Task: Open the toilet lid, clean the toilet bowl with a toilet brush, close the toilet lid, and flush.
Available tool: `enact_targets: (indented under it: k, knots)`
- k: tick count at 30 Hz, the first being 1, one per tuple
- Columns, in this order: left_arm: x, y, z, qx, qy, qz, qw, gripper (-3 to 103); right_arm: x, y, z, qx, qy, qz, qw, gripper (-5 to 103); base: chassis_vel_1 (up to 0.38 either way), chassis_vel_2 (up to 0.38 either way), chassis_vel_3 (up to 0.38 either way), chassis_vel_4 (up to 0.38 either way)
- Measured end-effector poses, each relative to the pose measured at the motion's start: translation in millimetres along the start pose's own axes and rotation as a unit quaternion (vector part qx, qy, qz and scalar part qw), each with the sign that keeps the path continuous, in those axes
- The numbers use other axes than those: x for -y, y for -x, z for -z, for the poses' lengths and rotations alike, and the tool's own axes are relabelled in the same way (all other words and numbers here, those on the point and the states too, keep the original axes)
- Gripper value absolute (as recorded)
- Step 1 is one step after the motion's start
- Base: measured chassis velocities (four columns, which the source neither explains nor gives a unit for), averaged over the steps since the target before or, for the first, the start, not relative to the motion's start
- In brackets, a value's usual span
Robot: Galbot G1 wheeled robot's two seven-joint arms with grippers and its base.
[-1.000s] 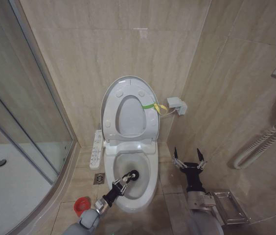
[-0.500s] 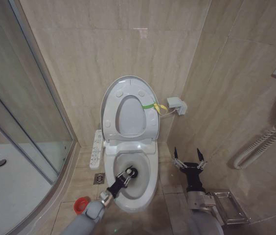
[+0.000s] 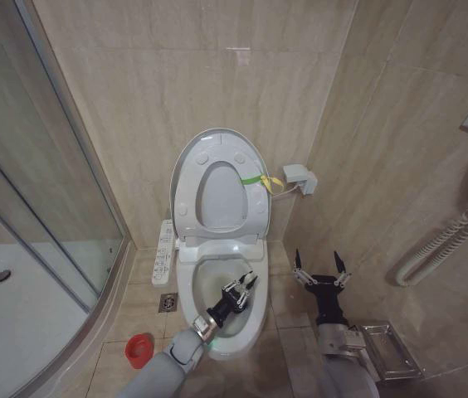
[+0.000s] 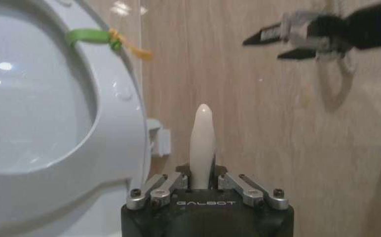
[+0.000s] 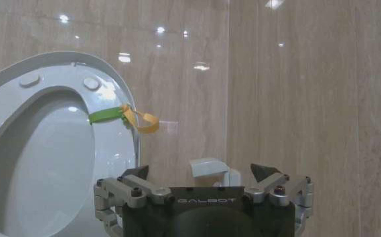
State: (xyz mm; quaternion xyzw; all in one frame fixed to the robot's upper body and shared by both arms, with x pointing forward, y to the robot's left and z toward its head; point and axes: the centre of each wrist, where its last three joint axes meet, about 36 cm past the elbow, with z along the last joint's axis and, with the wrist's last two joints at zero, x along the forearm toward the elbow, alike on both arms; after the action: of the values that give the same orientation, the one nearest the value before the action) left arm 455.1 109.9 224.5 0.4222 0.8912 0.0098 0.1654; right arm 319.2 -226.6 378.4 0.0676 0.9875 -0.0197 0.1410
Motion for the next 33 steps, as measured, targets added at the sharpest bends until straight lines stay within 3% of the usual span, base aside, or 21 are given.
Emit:
enact_targets:
  k: [4, 9, 19, 23, 28, 33]
  knots:
    - [9.3, 8.4, 18.9, 0.022, -0.009, -0.01, 0.9997, 20, 0.0, 0.0, 0.0, 0.0, 0.0, 0.0, 1.0, 100, 0.0, 0.0, 0.0, 0.0]
    - [7.3, 3.4, 21.1, 0.022, -0.008, -0.011, 0.9997, 20, 0.0, 0.0, 0.0, 0.0, 0.0, 0.0, 1.0, 100, 0.0, 0.0, 0.0, 0.0]
    - [-48.7, -55.4, -21.8, -0.04, 0.023, 0.031, 0.9984, 20, 0.0, 0.0, 0.0, 0.0, 0.0, 0.0, 1.0, 100, 0.0, 0.0, 0.0, 0.0]
    - [-59.3, -65.6, -28.1, -0.051, 0.029, 0.042, 0.9974, 20, 0.0, 0.0, 0.0, 0.0, 0.0, 0.0, 1.0, 100, 0.0, 0.0, 0.0, 0.0]
    - [-58.4, -59.7, -25.2, -0.042, 0.029, 0.042, 0.9978, 20, 0.0, 0.0, 0.0, 0.0, 0.0, 0.0, 1.0, 100, 0.0, 0.0, 0.0, 0.0]
    - [-42.7, -37.8, -17.8, -0.015, 0.021, 0.035, 0.9991, 20, 0.0, 0.0, 0.0, 0.0, 0.0, 0.0, 1.0, 100, 0.0, 0.0, 0.0, 0.0]
